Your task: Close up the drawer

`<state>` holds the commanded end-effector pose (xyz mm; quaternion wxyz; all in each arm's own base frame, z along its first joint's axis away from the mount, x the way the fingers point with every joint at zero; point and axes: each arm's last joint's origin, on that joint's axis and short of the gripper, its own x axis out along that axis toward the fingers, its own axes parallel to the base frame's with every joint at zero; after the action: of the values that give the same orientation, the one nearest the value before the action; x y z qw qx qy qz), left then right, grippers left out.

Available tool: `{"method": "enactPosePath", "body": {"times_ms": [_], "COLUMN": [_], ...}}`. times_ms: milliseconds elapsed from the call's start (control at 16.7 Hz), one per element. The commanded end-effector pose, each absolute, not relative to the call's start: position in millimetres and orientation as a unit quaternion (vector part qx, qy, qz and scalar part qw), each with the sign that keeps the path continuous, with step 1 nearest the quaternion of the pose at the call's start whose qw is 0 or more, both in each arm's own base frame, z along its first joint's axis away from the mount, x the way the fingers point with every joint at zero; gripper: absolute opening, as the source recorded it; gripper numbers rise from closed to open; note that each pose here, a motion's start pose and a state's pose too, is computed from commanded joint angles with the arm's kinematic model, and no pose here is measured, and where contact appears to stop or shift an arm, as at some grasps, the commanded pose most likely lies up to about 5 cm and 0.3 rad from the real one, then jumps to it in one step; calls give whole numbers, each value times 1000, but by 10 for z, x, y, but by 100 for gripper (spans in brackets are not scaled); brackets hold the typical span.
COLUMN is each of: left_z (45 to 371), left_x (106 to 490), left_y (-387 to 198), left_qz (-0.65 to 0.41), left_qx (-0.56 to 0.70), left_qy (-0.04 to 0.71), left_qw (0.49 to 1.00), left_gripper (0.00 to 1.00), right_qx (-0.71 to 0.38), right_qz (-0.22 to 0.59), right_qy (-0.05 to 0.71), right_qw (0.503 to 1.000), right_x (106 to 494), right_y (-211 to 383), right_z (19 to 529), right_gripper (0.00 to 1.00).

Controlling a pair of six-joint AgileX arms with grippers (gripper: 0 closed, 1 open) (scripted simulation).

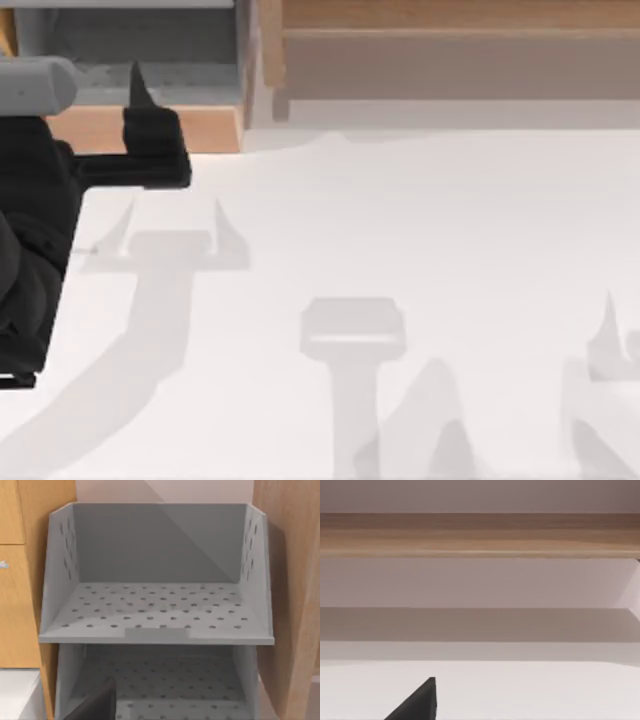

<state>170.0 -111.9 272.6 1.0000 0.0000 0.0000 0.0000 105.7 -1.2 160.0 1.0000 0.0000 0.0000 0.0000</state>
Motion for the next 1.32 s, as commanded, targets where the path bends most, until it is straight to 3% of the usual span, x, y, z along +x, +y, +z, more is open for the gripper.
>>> {"method": "enactPosePath", "body": {"times_ms": [360, 720, 960, 1320], "left_z": [2697, 2502, 2158, 1482], "left_x": [1820, 2439, 2666, 2372], "left_y": [-1055, -425, 521, 1581], "left_qz": [1, 25, 68, 63], "left_qx": [25, 200, 389, 619], "left_qy": [-8, -64, -68, -20], "left_qw": [1000, 977, 916, 782], "left_gripper": [100, 100, 100, 100], "right_qx": [0, 0, 0, 0], "right_qz": [0, 0, 0, 0], "right_qy": [0, 0, 0, 0], "right_qw": [1000, 1000, 1000, 1000], "right_x": [1057, 1057, 1057, 1057], "right_y": [-12, -12, -12, -12], "right_z": [1600, 1600, 1600, 1600], "right_gripper": [100, 100, 100, 100]}}
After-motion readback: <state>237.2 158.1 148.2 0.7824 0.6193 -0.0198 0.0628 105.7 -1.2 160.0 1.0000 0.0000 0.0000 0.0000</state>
